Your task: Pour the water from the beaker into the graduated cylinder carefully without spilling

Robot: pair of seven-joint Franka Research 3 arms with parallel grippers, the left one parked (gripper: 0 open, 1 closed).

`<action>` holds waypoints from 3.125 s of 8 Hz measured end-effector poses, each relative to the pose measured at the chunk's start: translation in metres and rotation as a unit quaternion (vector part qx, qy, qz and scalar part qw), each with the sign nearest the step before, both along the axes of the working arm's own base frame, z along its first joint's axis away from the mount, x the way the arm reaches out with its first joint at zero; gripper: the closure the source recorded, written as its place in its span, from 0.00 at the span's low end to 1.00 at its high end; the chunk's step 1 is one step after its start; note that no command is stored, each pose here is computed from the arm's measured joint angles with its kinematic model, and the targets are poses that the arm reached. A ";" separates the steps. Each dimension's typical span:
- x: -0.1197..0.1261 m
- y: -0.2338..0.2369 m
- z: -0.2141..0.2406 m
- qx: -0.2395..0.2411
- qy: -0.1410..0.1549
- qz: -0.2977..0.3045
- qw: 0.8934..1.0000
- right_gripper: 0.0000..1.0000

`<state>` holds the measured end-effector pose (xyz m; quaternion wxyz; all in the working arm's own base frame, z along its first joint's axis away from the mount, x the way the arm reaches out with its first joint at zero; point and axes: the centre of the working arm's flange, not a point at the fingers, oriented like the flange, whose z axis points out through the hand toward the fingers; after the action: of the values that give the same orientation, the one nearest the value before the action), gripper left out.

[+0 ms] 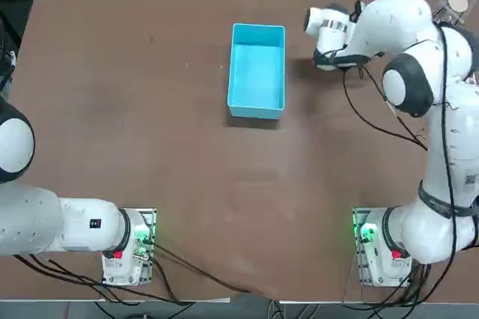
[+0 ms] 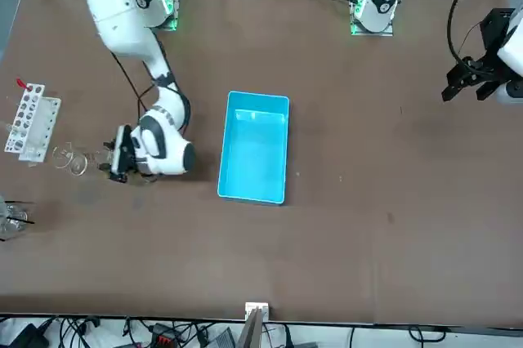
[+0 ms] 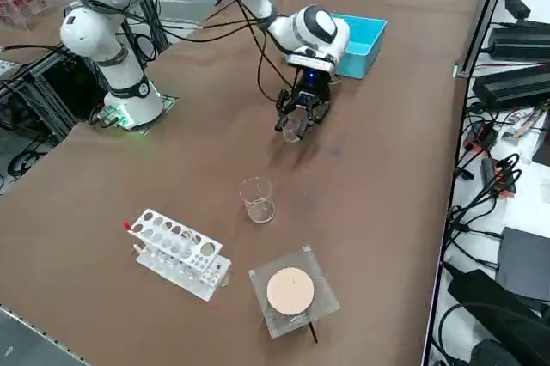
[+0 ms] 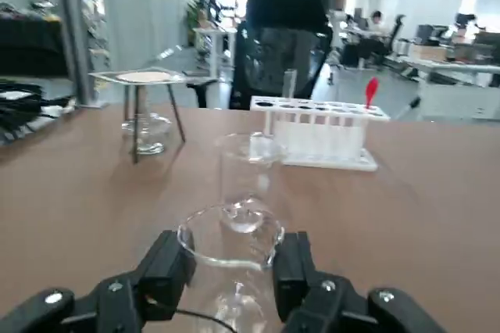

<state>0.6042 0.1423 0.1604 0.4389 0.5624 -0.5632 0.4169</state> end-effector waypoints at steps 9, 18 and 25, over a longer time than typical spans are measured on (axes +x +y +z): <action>0.005 0.010 -0.063 -0.020 -0.018 0.015 1.000 0.40; -0.004 0.015 -0.076 0.004 -0.005 -0.006 1.000 0.26; 0.014 0.047 0.021 0.130 0.020 -0.063 0.989 0.00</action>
<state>0.6183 0.1897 0.1813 0.3983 0.5862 -0.6384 0.3004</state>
